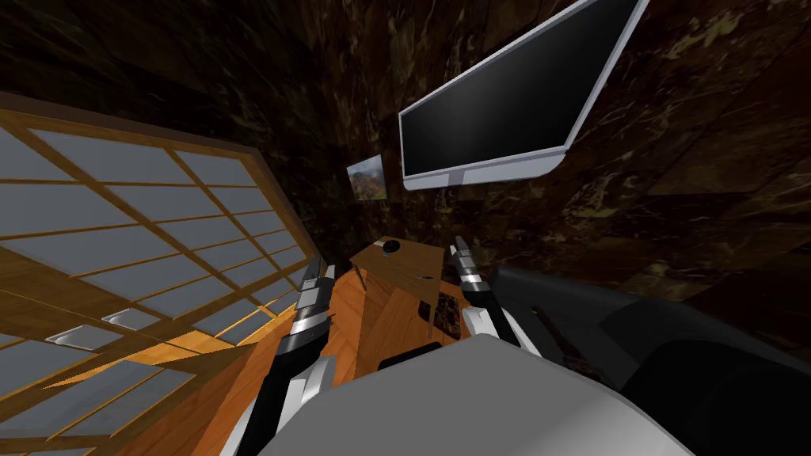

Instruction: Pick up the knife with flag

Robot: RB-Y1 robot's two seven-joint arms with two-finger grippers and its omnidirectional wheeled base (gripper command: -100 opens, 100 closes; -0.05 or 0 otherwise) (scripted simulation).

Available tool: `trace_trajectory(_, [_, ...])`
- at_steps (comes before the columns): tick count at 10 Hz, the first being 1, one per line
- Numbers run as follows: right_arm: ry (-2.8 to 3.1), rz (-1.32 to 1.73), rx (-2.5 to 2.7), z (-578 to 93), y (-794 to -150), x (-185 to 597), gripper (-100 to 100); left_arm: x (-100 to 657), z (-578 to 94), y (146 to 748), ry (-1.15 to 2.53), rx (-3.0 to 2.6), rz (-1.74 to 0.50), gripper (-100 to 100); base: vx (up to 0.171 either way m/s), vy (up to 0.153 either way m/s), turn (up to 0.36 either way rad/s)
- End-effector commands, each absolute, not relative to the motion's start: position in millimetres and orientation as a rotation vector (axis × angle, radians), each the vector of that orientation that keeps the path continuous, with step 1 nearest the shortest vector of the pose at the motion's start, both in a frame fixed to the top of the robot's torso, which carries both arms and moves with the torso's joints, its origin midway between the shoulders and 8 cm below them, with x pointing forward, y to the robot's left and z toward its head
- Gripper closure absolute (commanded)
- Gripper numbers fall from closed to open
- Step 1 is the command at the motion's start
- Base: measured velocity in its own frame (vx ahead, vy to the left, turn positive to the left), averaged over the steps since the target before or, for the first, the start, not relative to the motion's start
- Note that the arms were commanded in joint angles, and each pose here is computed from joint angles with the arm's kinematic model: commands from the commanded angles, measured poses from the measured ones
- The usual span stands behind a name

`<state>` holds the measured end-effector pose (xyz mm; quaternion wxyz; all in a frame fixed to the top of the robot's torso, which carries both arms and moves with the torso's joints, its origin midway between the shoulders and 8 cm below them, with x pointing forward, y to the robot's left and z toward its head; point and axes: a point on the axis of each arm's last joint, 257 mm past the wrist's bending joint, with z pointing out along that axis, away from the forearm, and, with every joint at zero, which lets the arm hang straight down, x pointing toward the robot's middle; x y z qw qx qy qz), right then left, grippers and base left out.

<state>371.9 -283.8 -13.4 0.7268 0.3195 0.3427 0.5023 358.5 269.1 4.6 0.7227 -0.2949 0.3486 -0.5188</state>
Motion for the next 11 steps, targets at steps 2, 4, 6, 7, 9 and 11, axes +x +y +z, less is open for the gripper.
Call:
trace_trajectory(2, [0.838,1.082,0.647,-26.3,-277.6,379.0,-100,358.5,4.6,269.1,0.770,-0.651,-1.146,0,0.013,0.021,0.054])
trace_trajectory(4, [0.924,1.043,0.589,-44.7,-273.4,387.5,-100,358.5,4.6,269.1,0.770,-0.651,-1.146,0,0.038,0.044,0.069])
trace_trajectory(6, [0.976,1.016,0.552,-56.5,-271.8,392.4,-100,358.5,4.6,269.1,0.770,-0.651,-1.146,0,0.038,0.055,0.070])
trace_trajectory(7, [1.028,0.986,0.515,-69.6,-271.2,397.3,-100,358.5,4.6,269.1,0.770,-0.651,-1.146,0,0.021,0.046,0.068])
trace_trajectory(9, [1.129,0.920,0.431,-95.3,-272.2,406.4,-100,358.5,4.6,269.1,0.770,-0.651,-1.146,0,0.048,0.080,0.134])
trace_trajectory(11, [1.180,0.880,0.373,-106.7,-272.7,410.4,-100,358.5,4.6,269.1,0.770,-0.651,-1.146,0,0.040,0.052,0.062])
